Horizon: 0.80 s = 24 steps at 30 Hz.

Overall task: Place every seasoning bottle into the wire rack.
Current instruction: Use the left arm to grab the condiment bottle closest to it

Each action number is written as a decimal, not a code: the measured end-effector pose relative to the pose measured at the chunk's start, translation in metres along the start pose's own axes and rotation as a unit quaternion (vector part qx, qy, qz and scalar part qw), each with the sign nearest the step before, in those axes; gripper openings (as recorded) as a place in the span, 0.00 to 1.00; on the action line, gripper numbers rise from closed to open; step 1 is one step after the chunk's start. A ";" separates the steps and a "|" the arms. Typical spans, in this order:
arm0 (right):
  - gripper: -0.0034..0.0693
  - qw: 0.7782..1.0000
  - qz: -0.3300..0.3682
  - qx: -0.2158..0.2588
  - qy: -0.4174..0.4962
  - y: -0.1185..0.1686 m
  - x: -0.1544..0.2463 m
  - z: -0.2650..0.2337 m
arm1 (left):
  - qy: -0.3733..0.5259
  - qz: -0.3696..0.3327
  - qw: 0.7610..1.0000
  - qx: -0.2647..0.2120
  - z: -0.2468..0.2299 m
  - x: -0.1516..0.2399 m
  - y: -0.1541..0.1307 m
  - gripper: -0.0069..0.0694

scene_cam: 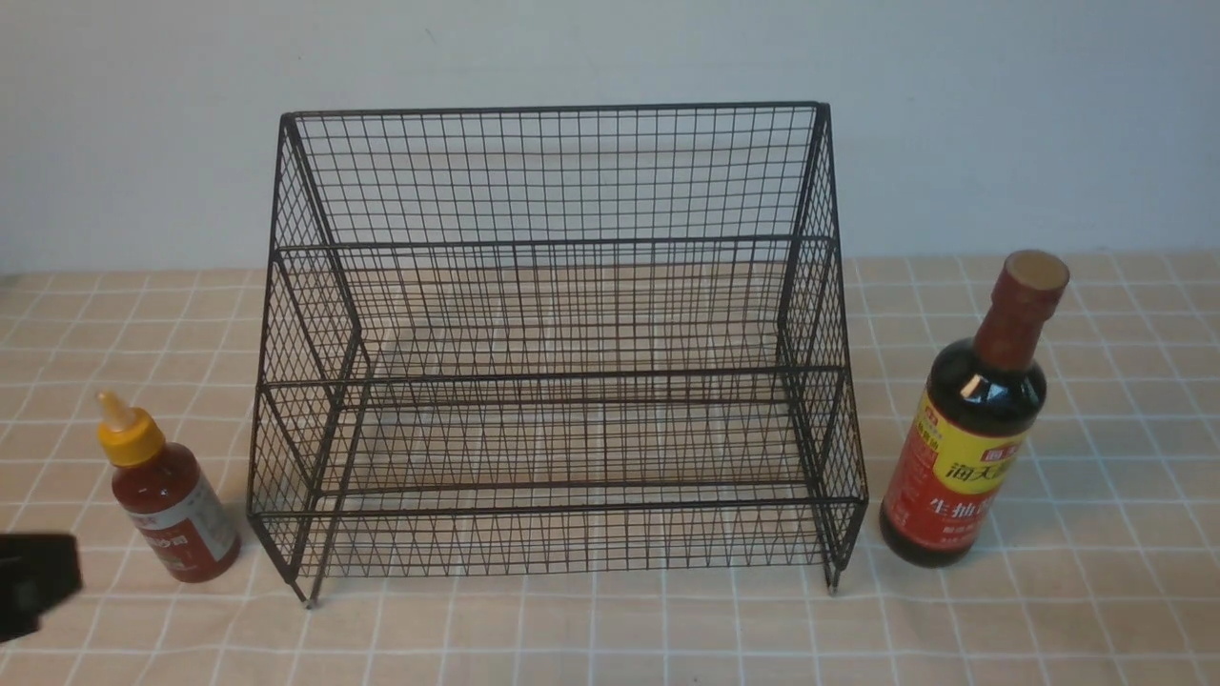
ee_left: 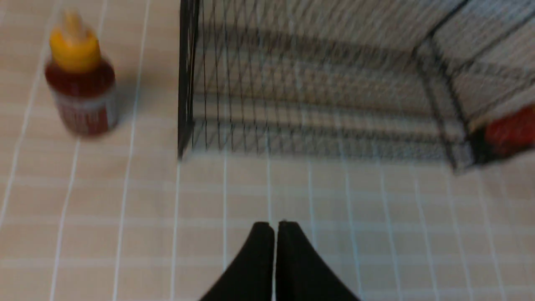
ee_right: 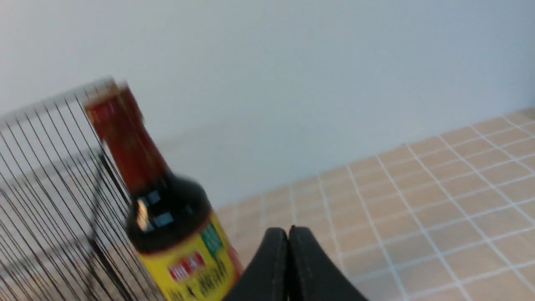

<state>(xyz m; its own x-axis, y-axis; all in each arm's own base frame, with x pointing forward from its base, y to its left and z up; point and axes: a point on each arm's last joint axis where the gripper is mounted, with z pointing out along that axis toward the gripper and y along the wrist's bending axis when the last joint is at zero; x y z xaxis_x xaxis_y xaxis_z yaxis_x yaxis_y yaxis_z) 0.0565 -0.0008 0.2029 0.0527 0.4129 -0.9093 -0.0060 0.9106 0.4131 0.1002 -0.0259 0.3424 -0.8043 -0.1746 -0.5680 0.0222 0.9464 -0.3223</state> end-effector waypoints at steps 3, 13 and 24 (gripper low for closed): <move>0.03 0.995 0.090 -0.010 -0.036 0.001 -0.007 0.000 | 0.094 0.005 0.995 -0.016 0.025 -0.010 0.005 0.08; 0.03 0.985 0.165 -0.015 -0.057 0.001 -0.011 -0.001 | 0.129 0.034 0.978 -0.160 0.044 -0.035 0.032 0.08; 0.03 0.998 0.035 -0.040 0.040 0.048 -0.082 -0.009 | 0.080 0.028 0.978 -0.189 0.046 -0.124 0.021 0.09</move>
<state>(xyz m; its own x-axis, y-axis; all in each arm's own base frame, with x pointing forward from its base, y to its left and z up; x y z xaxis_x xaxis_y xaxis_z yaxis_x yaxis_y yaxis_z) 0.0433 0.0093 0.2972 -0.0306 0.4721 -0.8810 -0.0874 0.8768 0.4729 0.2281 0.0028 0.3713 -0.8912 -0.1045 -0.4415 -0.1291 0.9913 0.0259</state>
